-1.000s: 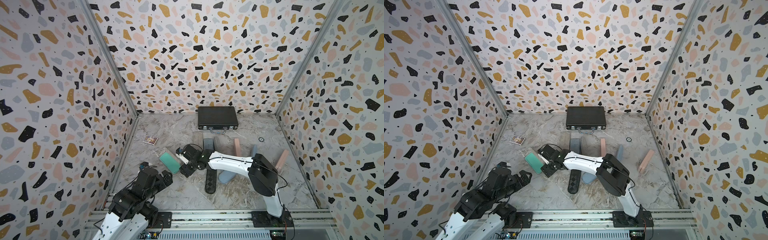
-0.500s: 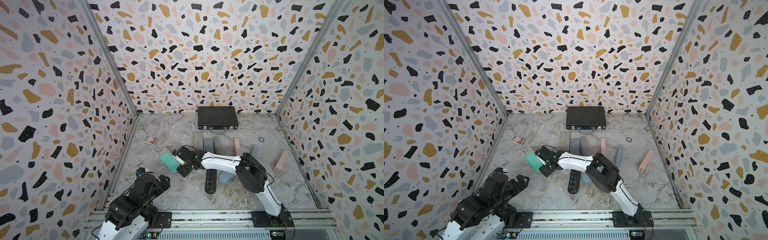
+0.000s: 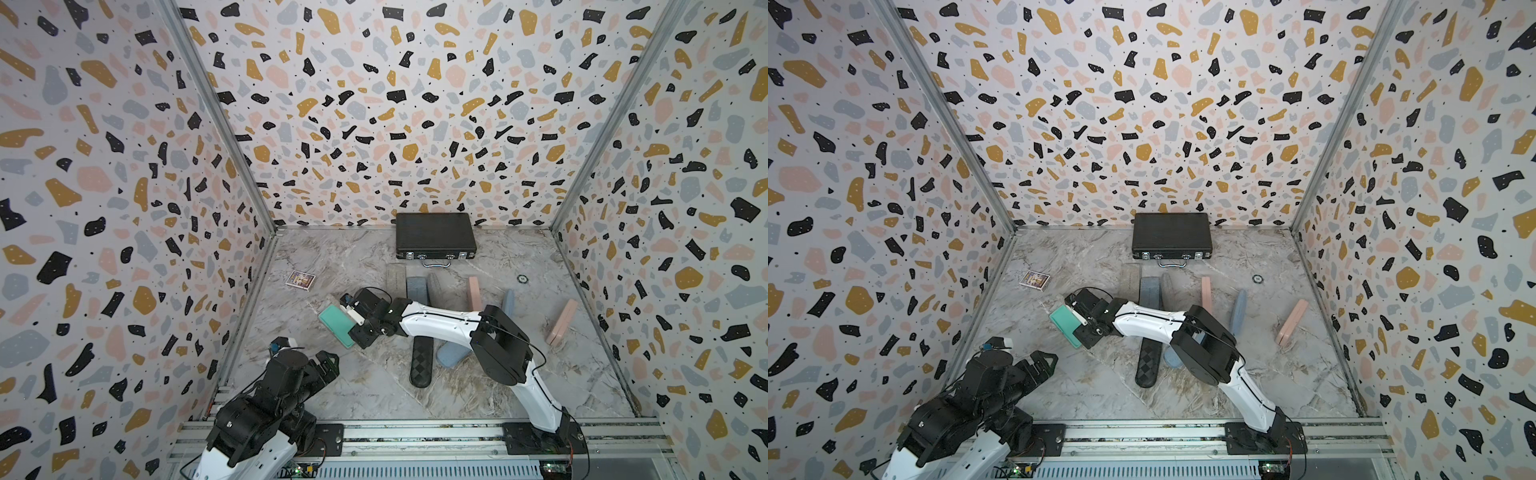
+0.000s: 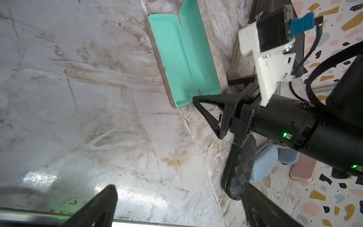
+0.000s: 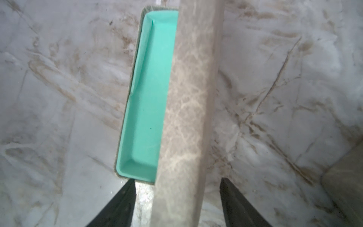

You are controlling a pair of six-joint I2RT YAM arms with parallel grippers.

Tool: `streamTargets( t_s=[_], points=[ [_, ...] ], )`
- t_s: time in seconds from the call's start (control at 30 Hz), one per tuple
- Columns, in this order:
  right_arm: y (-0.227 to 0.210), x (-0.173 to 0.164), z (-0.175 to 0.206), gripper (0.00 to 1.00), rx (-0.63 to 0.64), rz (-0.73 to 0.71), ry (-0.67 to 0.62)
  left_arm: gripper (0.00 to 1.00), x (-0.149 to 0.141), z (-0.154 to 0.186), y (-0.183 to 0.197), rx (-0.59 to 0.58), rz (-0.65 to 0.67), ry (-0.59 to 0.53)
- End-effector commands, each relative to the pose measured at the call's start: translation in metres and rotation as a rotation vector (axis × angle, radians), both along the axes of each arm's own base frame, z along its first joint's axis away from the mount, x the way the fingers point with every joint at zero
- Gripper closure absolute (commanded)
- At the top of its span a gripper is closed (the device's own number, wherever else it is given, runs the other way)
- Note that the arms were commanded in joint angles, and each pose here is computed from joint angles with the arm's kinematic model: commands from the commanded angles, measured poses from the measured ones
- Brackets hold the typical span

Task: Close the glasses case
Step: Pick up the glasses case at the center of the board, then place the glasses case at the center of the board.

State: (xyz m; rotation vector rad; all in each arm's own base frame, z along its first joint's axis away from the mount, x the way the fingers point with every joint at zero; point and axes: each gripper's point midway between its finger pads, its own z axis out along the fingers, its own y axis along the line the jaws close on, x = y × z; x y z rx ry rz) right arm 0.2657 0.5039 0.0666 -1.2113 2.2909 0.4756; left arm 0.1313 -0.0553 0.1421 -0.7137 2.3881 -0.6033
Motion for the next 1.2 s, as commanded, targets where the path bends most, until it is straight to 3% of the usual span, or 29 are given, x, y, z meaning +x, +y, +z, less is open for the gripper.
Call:
streamTargets(
  t_s=[0.0,0.1,0.33,0.4,0.7,1.17],
  points=[
    [0.01,0.011,0.017,0.33,0.046,-0.01,-0.028,0.01,-0.006,-0.007,0.004,0.012,0.012,0.032],
    [0.013,0.015,0.018,0.43,0.066,-0.015,-0.017,0.01,-0.007,-0.008,0.004,0.01,0.01,0.034],
    [0.009,0.02,0.019,0.85,0.07,-0.056,-0.01,0.01,-0.008,-0.008,0.004,0.004,0.01,0.033],
    [0.006,0.021,0.019,0.9,0.071,-0.073,-0.008,0.01,-0.008,-0.008,0.003,0.001,0.008,0.033],
    [-0.036,0.006,0.029,0.94,0.081,-0.174,0.014,0.01,-0.007,-0.007,-0.001,-0.022,-0.003,0.02],
    [-0.131,-0.041,0.037,0.93,0.128,-0.505,0.128,0.01,0.009,-0.015,-0.021,-0.063,-0.053,0.031]
  ],
)
